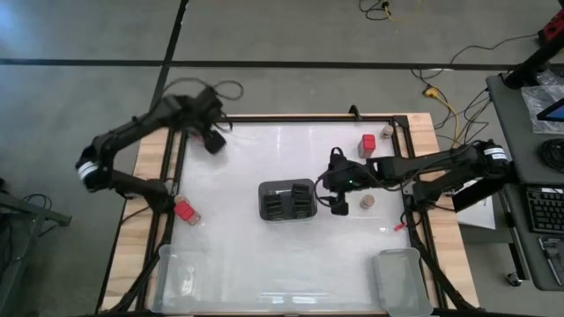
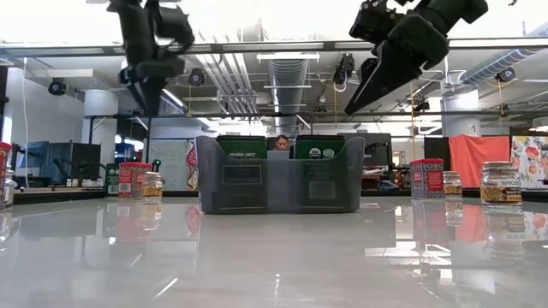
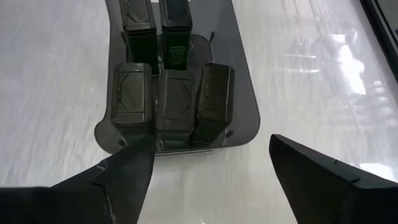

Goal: Sort spices by type
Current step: Put the black seasoning can into the black bin

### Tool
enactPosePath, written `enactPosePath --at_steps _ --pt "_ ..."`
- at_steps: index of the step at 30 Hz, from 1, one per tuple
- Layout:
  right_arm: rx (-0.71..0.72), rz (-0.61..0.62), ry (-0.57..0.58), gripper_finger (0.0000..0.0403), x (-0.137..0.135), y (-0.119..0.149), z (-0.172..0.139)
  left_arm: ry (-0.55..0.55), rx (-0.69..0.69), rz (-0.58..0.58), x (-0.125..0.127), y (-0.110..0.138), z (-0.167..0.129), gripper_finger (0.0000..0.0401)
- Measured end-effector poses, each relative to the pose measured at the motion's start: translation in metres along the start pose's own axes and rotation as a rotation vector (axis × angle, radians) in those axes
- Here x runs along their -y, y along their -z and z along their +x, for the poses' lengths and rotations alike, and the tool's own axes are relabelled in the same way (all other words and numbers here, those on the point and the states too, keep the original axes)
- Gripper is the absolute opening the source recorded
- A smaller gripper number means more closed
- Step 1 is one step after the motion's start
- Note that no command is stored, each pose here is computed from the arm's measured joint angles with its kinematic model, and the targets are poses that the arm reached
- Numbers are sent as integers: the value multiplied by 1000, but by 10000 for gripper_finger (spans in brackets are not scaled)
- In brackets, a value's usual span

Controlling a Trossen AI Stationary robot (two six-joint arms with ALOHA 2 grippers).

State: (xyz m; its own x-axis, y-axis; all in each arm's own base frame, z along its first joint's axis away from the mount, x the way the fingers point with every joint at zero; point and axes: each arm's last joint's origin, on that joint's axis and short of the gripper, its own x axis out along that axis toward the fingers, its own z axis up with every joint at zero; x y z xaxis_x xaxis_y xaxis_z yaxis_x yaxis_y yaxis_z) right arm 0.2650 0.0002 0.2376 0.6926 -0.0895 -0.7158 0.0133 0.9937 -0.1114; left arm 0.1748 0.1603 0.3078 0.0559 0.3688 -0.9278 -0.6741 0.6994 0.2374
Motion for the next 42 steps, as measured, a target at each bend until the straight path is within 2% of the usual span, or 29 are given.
enactPosePath --at_steps 4,12,15,17,21,29,34,38,42 --pt "0 -3 7 321 0 0 0 -38 -154 35 -25 -14 17 197" --pt "-1 -10 8 349 0 0 0 -161 -456 152 -32 -33 63 197" --pt "0 -3 9 355 0 0 0 -262 -521 243 -36 -42 72 197" --pt "-1 16 10 357 0 0 0 -287 -554 319 -37 -49 77 197" --pt "-19 65 10 359 0 2 0 -248 -578 424 -40 -59 86 197" --pt "-111 75 -5 359 -5 11 -1 -98 -741 648 -53 -46 99 197" --pt "-107 74 -5 359 -6 10 -1 -77 -726 716 -53 -50 110 197" --pt "-111 83 -8 359 -7 11 -1 -40 -769 783 -59 -50 123 197" --pt "-131 73 -17 359 -10 12 -2 -27 -807 795 -63 -49 136 197"
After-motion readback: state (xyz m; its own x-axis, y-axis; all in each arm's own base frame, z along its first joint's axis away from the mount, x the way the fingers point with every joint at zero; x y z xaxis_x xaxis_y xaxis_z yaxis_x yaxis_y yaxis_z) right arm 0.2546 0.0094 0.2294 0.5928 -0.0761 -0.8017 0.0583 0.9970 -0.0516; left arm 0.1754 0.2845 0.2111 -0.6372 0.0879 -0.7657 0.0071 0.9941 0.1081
